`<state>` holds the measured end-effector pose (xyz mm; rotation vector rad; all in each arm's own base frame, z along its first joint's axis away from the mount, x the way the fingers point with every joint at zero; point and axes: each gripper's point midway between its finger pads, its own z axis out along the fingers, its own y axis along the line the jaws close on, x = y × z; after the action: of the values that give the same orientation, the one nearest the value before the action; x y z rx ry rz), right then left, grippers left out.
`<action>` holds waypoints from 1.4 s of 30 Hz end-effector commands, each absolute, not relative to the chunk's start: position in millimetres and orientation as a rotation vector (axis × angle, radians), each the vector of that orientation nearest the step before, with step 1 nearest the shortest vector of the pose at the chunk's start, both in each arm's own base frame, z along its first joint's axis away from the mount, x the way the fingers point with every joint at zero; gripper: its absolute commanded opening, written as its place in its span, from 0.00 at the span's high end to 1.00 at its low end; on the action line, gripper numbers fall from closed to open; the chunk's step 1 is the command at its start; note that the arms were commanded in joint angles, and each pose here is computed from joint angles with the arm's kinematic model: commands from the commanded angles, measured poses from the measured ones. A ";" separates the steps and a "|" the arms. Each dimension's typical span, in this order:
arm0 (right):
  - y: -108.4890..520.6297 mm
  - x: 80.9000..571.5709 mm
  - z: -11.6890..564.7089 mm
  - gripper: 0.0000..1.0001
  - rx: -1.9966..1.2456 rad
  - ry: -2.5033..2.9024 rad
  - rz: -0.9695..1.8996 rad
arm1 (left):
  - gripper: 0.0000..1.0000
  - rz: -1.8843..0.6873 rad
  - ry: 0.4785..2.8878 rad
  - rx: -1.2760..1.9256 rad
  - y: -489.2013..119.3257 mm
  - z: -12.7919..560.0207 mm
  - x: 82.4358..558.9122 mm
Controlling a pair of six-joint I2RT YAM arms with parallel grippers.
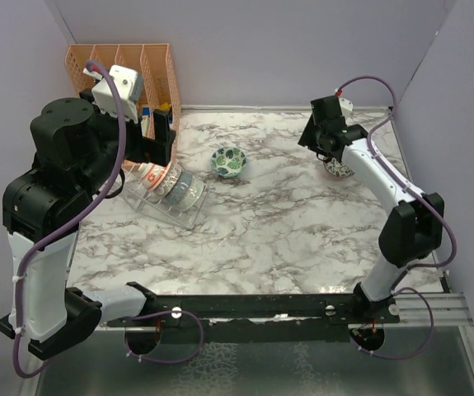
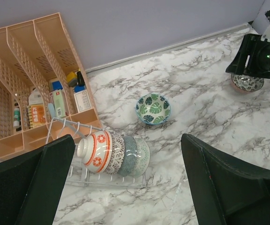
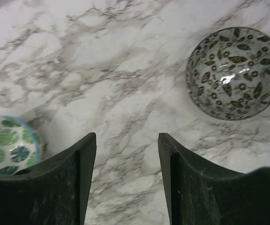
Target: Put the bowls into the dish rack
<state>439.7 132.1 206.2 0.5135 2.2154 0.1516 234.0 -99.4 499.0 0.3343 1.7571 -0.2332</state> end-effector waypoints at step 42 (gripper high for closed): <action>53.1 477.8 113.1 0.99 0.210 2.449 -0.245 | 0.01 -0.137 1.800 0.307 -88.2 483.4 243.0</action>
<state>472.2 36.6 59.6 0.1456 2.5577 -0.4319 253.8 -89.4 471.2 0.3001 1.8483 -0.1052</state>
